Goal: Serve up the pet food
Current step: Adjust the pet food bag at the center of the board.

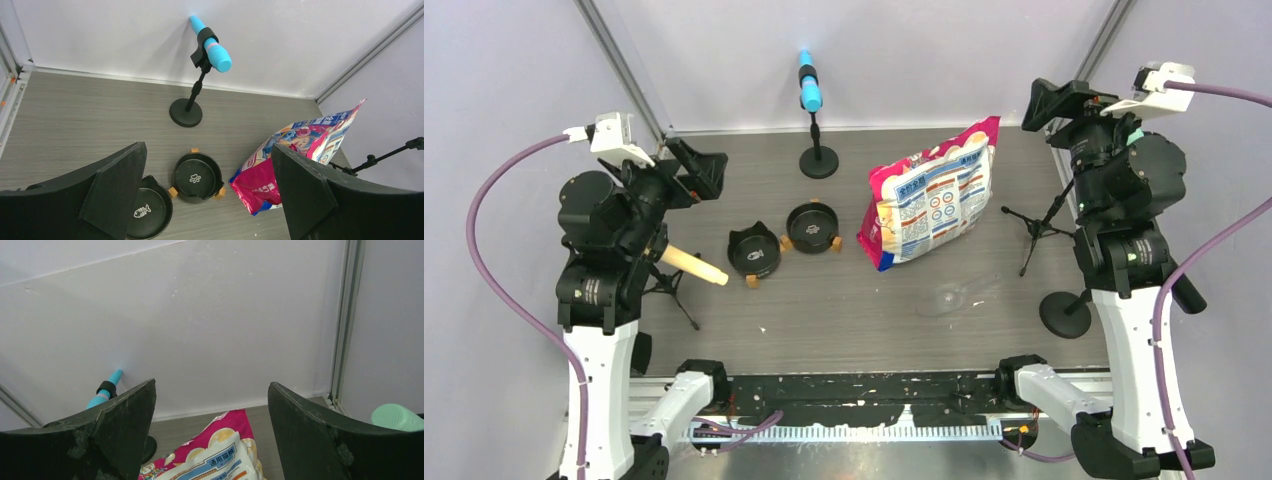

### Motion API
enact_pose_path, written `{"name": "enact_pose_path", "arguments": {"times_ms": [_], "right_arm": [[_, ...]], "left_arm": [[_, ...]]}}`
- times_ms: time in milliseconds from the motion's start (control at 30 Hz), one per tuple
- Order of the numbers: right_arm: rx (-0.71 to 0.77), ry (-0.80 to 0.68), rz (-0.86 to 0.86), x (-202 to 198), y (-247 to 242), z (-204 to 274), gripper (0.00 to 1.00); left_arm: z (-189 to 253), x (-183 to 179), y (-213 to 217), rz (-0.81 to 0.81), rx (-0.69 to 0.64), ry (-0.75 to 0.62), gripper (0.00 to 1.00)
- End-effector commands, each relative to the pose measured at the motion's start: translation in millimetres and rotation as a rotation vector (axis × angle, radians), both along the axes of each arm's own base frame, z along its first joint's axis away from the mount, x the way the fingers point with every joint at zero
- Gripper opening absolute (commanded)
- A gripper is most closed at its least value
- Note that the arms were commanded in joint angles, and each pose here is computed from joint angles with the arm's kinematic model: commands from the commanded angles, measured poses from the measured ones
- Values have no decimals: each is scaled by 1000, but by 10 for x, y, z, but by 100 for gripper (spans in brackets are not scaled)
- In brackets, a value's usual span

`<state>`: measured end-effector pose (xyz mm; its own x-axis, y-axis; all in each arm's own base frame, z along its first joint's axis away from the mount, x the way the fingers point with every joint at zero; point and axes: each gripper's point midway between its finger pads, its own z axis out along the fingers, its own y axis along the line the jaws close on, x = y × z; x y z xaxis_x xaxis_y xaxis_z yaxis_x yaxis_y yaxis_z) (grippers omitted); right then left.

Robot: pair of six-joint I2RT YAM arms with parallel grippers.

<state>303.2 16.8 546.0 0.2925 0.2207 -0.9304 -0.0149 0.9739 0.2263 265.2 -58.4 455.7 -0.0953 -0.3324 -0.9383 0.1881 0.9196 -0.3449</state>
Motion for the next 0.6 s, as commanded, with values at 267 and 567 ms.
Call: {"name": "enact_pose_path", "arguments": {"times_ms": [267,567], "right_arm": [[85,124,53,213,120,-387,90],[174,351,101,364,305,-1121,90]], "left_arm": [[-94,-10,-315,-192,28,-103,100],[-776,-15,-1107,-523,71,33,100]]}}
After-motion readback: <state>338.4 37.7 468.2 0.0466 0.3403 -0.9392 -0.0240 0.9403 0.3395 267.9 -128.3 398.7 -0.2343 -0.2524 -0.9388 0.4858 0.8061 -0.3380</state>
